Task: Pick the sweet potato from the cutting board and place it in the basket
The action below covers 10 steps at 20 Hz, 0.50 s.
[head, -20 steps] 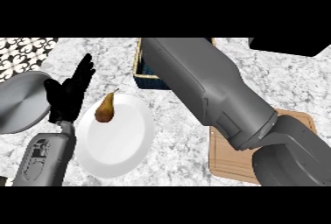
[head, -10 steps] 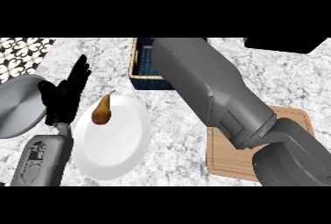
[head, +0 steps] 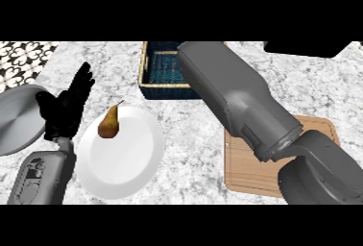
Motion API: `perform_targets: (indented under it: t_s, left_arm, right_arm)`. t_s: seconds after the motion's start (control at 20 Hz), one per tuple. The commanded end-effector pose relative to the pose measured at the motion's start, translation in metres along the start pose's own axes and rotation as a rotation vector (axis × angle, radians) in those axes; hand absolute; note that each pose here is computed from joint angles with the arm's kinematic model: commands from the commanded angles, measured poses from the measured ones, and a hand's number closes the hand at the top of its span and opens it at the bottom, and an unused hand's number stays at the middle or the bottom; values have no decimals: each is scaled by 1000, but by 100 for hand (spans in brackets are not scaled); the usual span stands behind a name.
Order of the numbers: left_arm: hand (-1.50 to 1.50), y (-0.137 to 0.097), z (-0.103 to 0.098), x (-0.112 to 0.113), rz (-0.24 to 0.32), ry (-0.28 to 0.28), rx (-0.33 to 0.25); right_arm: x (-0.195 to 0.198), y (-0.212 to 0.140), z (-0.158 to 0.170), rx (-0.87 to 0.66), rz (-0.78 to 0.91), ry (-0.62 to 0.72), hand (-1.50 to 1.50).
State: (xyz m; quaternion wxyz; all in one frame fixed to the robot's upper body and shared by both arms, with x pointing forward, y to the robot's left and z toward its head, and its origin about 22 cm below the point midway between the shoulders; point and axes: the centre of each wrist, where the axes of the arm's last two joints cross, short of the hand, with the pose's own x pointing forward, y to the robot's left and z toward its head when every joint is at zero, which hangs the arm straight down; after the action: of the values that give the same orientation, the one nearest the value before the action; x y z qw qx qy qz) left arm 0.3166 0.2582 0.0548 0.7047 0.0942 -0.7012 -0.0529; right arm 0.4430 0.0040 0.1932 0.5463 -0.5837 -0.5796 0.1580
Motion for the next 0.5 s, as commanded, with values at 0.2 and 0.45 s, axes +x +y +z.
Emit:
perform_targets:
  t_s: [0.2, 0.45]
  left_arm:
    - [0, 16, 4, 1, -7, 3, 3]
    - [0, 11, 6, -2, -7, -19, -11]
  right_arm:
    - [4, -7, -7, -45, 319, -125, 150]
    - [14, -16, -8, -13, 338, -117, 150]
